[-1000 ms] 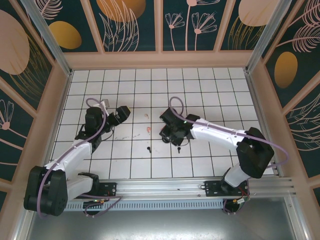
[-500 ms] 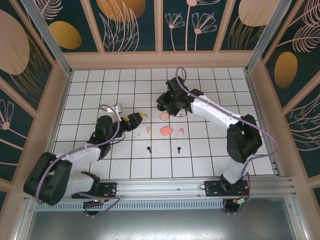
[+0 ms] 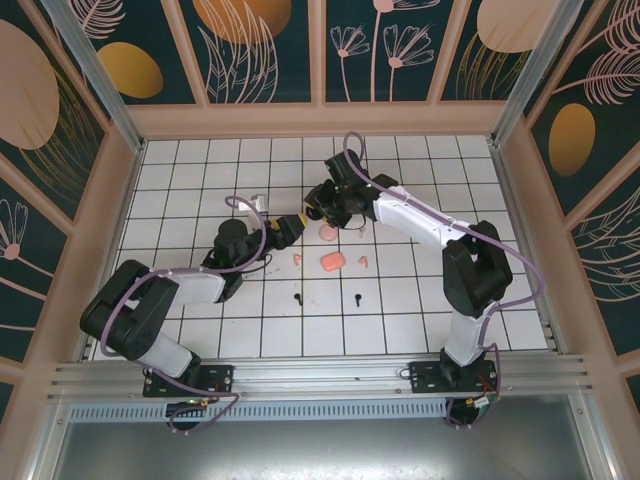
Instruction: Insert the wireless bluetooth earbuds into the charging case
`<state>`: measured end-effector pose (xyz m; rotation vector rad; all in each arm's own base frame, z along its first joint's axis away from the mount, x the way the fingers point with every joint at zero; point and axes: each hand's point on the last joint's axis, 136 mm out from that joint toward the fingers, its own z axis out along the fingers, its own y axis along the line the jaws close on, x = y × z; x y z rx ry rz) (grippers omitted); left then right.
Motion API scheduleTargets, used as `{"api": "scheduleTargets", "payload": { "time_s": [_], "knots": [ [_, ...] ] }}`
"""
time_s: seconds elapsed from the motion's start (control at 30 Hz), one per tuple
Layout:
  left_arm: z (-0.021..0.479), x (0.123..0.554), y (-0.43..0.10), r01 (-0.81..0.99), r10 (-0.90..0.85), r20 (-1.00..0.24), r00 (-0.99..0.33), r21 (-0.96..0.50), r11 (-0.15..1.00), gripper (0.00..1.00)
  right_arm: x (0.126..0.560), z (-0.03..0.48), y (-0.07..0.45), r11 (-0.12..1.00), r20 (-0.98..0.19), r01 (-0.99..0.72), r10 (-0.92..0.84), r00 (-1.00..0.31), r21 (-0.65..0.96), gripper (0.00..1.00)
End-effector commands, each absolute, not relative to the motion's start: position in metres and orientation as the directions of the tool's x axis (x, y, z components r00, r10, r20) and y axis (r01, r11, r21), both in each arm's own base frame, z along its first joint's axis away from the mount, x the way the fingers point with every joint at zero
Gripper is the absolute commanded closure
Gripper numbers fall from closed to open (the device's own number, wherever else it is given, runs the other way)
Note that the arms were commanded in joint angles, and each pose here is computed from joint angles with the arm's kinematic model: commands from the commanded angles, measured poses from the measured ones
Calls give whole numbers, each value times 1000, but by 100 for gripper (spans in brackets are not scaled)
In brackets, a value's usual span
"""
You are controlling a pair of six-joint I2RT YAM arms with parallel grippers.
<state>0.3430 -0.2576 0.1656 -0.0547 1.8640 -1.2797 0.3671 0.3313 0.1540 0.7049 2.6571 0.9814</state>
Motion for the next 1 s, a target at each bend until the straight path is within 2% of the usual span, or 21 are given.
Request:
{"api": "scheduleTargets", "payload": {
  "time_s": [0.0,0.33,0.67,0.97],
  "knots": [
    [183,350,-268,463,-484,-633,-605,-774,432,35,369,168,345,637,-38,335,497,-867,695,63],
    [180,358,-288,481,-470,-626,-623,-779,402,44,368,174,345,638,-45,330,497,-867,696,63],
    [183,360,-289,486,-478,-626,-616,-780,395,60,367,174,343,642,-52,328,498,-865,693,63],
    [186,361,-290,489,-483,-624,-614,-781,388,66,365,176,345,640,-50,320,490,-870,699,64]
  ]
}}
